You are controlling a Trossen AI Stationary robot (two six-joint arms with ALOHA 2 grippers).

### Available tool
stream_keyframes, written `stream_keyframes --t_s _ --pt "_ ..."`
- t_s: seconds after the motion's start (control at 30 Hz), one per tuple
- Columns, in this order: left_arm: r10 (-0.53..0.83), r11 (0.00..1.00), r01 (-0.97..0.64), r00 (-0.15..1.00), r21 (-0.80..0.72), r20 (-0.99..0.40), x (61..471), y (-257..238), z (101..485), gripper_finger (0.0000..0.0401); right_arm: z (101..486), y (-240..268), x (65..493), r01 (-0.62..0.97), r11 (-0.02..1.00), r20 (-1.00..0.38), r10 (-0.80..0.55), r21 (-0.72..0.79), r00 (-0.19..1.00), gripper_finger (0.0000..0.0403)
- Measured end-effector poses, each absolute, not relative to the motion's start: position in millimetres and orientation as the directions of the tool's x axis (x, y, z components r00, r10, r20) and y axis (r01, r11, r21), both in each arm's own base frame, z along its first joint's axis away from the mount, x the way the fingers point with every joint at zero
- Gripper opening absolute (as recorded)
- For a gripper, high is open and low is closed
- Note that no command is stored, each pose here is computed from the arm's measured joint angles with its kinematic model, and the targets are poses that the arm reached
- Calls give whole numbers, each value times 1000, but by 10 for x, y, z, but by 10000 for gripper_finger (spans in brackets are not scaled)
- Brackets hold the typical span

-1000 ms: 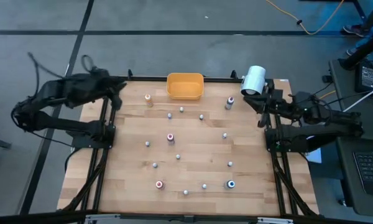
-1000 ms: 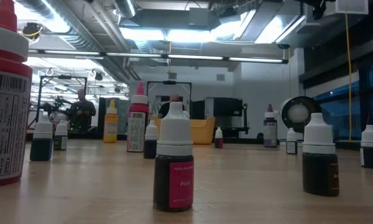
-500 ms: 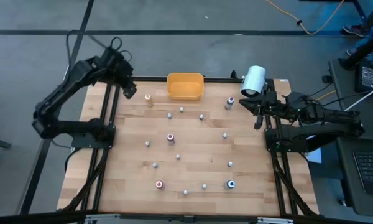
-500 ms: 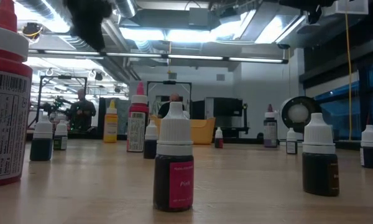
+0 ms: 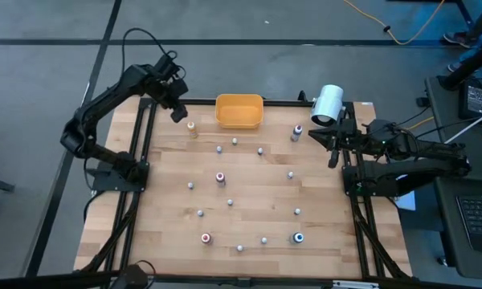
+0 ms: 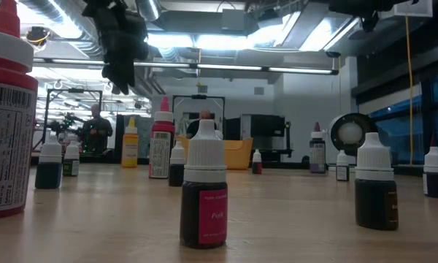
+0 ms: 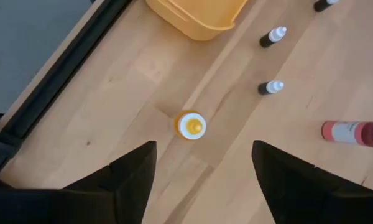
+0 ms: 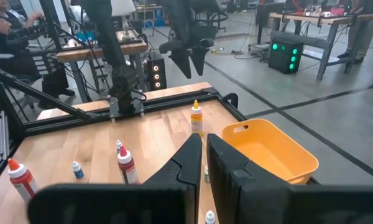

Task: Pick & Place food coloring
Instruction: Put the top small blue food coloring bottle into the bin

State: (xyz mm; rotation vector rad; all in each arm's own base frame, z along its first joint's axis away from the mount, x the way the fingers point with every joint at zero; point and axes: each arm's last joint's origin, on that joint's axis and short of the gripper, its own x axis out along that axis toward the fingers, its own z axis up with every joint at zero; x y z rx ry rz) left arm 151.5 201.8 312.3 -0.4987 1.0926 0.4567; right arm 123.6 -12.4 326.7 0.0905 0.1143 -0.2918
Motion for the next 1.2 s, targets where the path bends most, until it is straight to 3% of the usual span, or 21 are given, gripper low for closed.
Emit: stream_keyframes --t_s 0.4,0.97,1.2 --pt "99 823 -548 397 -149 -913 1590 2023 3094 265 3264 -124 1236 292 954 -129 -282 67 951 30" --pt "81 957 -275 545 -87 -834 2254 1564 3172 265 3213 -124 1228 295 954 -179 -282 49 943 30" --pt "72 969 -238 544 -72 -836 2333 1473 3164 265 3213 -124 1228 295 954 -179 -282 48 942 30"
